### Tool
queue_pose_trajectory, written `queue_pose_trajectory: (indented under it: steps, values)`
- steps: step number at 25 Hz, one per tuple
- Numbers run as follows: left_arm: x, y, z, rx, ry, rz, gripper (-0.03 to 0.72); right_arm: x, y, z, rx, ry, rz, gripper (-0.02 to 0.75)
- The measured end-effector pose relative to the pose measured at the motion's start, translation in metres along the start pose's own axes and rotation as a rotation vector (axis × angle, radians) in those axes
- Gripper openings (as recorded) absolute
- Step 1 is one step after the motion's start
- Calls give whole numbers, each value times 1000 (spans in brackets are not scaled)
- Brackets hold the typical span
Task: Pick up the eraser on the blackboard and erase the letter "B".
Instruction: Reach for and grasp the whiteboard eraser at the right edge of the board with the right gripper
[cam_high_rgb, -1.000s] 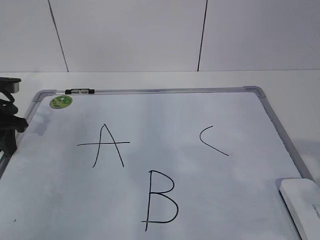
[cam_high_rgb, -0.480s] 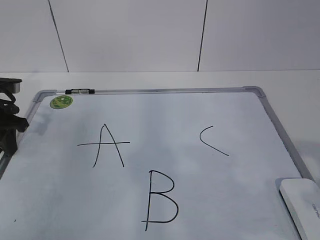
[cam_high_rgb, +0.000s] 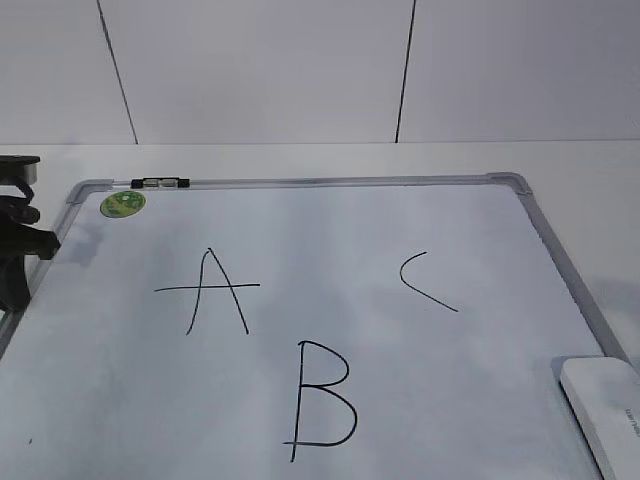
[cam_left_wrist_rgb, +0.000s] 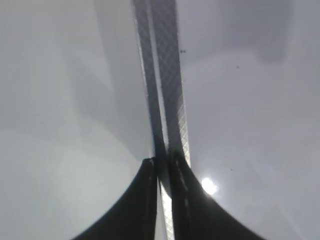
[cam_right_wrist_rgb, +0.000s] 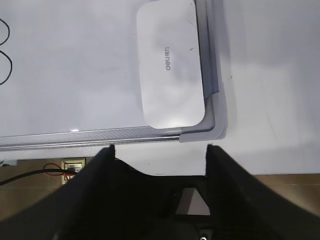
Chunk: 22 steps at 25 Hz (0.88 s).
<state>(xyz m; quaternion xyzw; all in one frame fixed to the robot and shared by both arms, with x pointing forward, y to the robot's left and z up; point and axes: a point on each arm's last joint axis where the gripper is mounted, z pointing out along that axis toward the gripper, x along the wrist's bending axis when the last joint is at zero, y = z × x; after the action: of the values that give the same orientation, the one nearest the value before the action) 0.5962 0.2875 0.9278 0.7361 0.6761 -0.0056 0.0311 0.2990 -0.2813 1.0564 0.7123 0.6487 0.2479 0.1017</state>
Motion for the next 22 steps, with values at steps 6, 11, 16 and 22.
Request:
queue_pose_trajectory:
  steps: [6, 11, 16, 22]
  values:
    - [0, 0, 0, 0, -1, -4, 28, 0, 2, 2, 15, -2, 42, 591]
    - [0, 0, 0, 1, -2, -4, 28, 1, 12, 16, 114, -21, 68, 659]
    - [0, 0, 0, 4, -2, -4, 28, 1, 26, 31, 222, -45, 80, 662]
    - [0, 0, 0, 4, -2, -4, 28, 1, 40, 54, 313, -53, 10, 662]
